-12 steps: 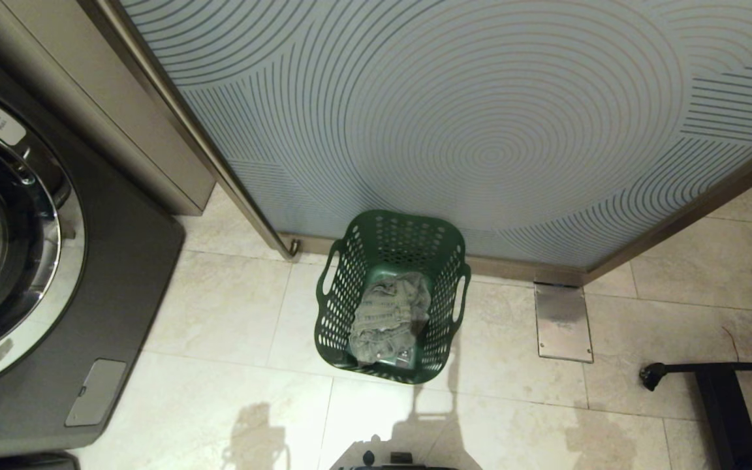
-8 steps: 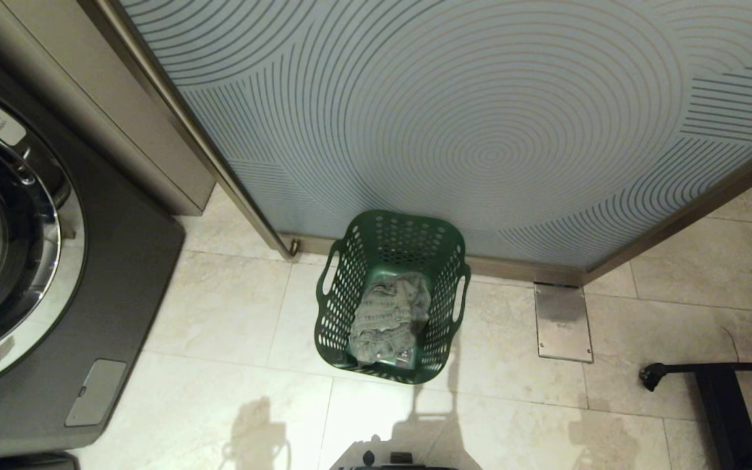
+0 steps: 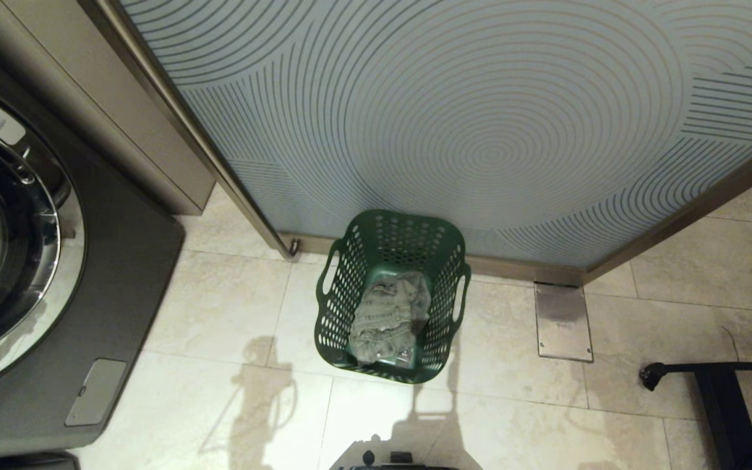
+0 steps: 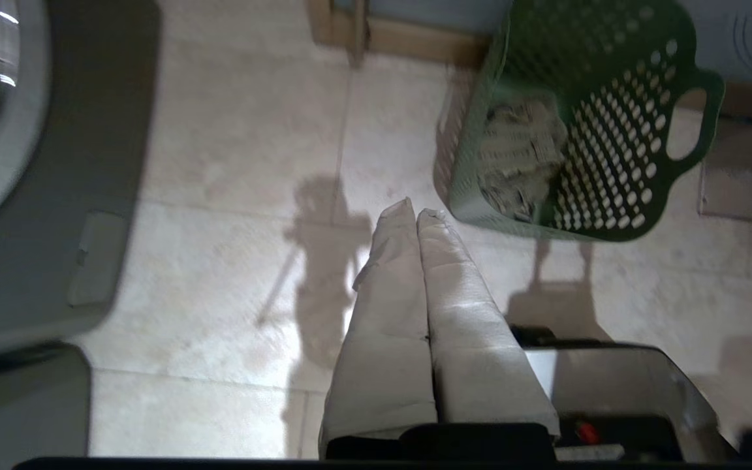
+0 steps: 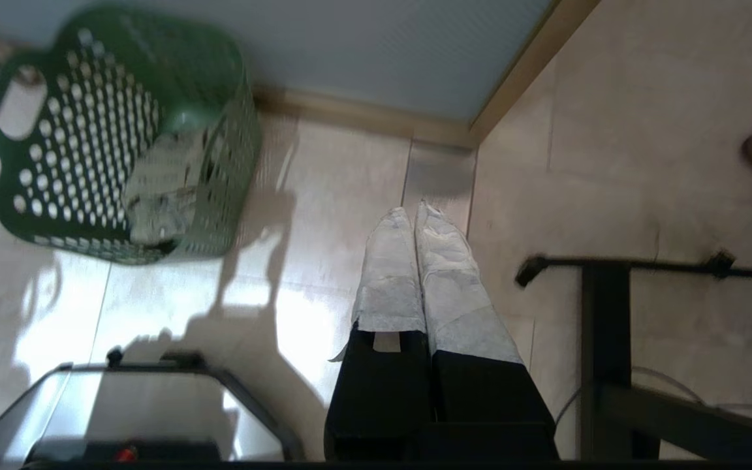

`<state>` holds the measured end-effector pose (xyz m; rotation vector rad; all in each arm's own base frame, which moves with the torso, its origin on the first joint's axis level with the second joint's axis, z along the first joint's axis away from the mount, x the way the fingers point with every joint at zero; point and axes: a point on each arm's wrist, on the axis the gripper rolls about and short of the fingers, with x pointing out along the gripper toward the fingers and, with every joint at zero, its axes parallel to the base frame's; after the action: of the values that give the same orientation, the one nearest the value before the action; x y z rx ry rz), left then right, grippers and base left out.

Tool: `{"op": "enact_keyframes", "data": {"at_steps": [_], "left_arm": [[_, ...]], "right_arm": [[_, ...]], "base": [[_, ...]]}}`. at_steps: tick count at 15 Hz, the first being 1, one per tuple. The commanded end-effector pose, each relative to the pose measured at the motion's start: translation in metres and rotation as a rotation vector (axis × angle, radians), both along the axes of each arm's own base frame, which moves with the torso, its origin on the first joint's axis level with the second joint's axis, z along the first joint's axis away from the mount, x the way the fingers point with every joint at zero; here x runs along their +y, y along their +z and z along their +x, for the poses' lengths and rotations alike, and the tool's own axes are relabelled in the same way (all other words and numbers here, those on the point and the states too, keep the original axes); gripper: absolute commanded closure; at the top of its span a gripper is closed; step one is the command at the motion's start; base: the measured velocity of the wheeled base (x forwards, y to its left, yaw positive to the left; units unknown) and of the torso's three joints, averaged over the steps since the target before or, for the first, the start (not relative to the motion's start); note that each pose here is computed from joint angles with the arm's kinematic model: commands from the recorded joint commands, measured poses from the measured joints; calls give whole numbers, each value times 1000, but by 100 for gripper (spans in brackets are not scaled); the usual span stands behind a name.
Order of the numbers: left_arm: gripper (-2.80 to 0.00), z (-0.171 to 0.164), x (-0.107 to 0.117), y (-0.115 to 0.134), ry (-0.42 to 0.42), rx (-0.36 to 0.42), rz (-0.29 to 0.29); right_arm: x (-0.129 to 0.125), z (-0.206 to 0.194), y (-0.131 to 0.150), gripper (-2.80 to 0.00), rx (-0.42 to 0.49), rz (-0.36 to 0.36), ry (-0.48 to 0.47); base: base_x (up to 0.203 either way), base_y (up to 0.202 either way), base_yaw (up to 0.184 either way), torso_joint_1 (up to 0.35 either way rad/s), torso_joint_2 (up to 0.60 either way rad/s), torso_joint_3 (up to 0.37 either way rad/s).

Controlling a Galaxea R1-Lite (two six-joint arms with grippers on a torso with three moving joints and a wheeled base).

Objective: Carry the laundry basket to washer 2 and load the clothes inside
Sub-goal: Pick up the clothes basket and put it beside the washing machine

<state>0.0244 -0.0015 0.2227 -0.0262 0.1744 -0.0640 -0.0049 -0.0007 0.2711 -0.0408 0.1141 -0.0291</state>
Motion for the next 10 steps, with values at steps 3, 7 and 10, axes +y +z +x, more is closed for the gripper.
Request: {"op": "enact_keyframes", "data": {"at_steps": [3, 7, 10], "left_arm": [[0, 109, -4, -15, -83, 387, -58], [0, 179, -53, -34, -236, 475, -149], [0, 209, -78, -28, -203, 450, -134]], "right_arm": [[5, 105, 0, 0, 361, 38, 107], [16, 164, -15, 0, 403, 108, 190], [24, 224, -29, 0, 357, 114, 193]], "base": [[0, 0, 0, 0, 0, 0], [0, 0, 0, 0, 0, 0], [0, 0, 0, 0, 0, 0]]}}
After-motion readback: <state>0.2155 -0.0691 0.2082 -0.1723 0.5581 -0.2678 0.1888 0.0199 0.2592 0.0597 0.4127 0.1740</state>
